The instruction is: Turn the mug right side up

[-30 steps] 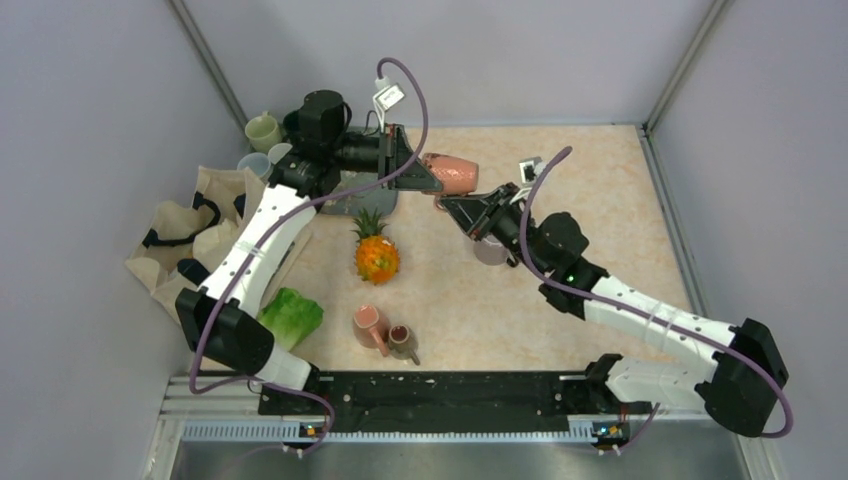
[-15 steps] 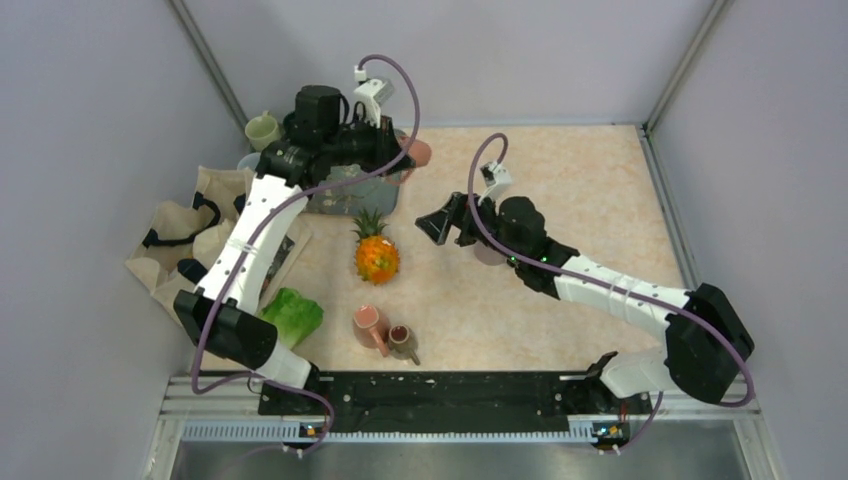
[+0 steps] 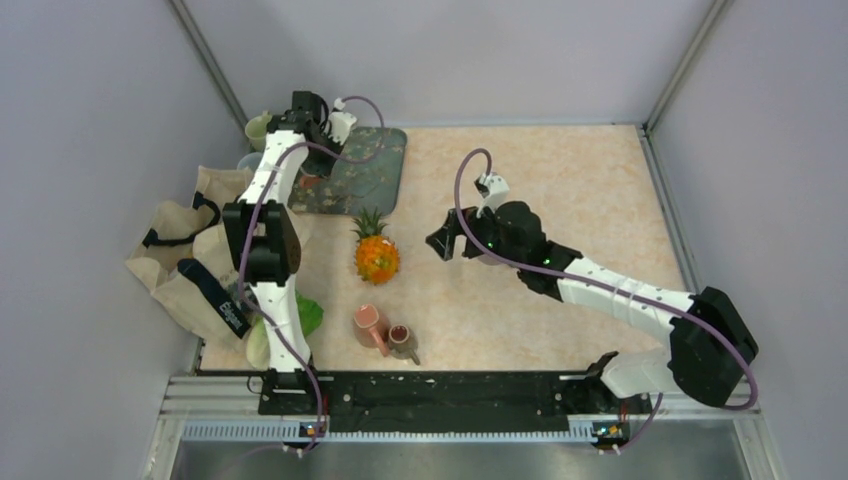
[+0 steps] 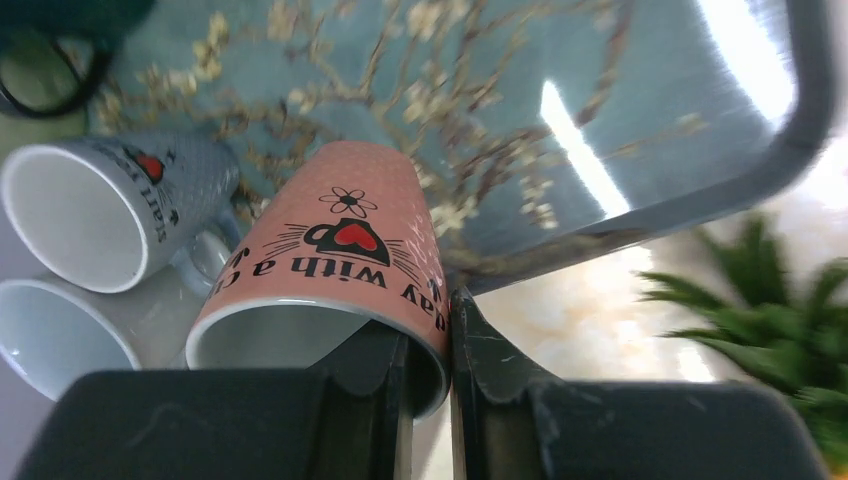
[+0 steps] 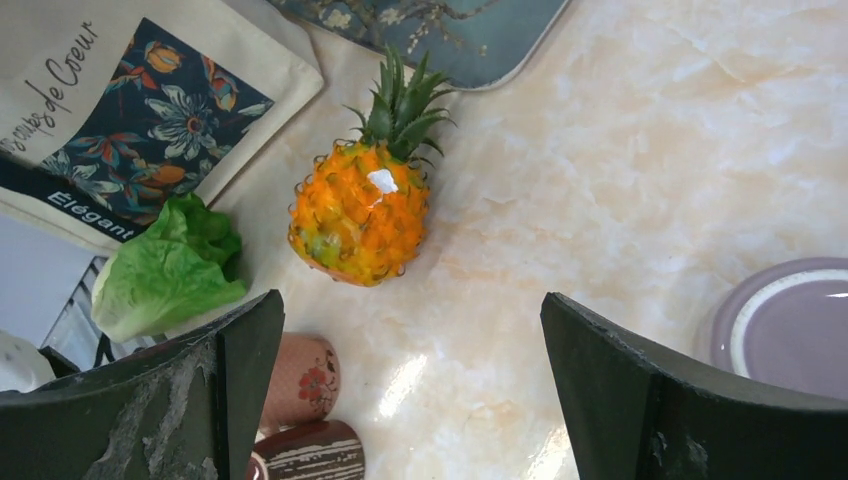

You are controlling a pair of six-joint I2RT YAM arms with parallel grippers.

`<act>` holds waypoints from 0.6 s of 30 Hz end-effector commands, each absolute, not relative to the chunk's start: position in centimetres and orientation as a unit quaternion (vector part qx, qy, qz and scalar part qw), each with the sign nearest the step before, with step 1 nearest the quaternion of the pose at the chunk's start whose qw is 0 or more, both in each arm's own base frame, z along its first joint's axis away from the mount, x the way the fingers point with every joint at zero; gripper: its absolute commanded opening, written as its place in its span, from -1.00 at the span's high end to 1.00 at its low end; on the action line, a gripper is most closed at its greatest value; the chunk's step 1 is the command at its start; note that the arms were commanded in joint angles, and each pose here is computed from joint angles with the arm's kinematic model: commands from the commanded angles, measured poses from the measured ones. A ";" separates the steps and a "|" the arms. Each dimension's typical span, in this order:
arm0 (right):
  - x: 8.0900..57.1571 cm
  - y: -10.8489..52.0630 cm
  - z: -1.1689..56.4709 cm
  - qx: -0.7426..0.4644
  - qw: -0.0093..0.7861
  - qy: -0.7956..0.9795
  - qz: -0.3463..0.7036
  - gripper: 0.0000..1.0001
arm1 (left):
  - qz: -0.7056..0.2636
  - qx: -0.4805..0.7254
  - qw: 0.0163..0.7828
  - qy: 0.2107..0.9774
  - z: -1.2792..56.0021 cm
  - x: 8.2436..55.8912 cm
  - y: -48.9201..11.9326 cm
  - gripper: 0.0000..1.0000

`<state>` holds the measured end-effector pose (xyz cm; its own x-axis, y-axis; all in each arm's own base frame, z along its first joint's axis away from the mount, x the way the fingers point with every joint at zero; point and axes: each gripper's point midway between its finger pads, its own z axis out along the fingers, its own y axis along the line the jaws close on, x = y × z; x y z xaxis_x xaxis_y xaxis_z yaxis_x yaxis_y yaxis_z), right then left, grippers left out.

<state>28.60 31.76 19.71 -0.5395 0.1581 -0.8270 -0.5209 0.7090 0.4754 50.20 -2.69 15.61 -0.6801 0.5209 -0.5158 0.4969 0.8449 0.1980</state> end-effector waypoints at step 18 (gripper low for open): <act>28.1 28.6 22.7 -0.154 0.519 0.781 0.311 -0.98 | 0.022 0.320 0.190 0.928 9.6 51.0 3.9 0.67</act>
<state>27.82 29.10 19.91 -0.4784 0.0444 -0.8770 -0.5496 0.7638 0.3384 50.04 3.59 8.21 -0.7532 0.5790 -0.3122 0.5658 0.8123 0.1415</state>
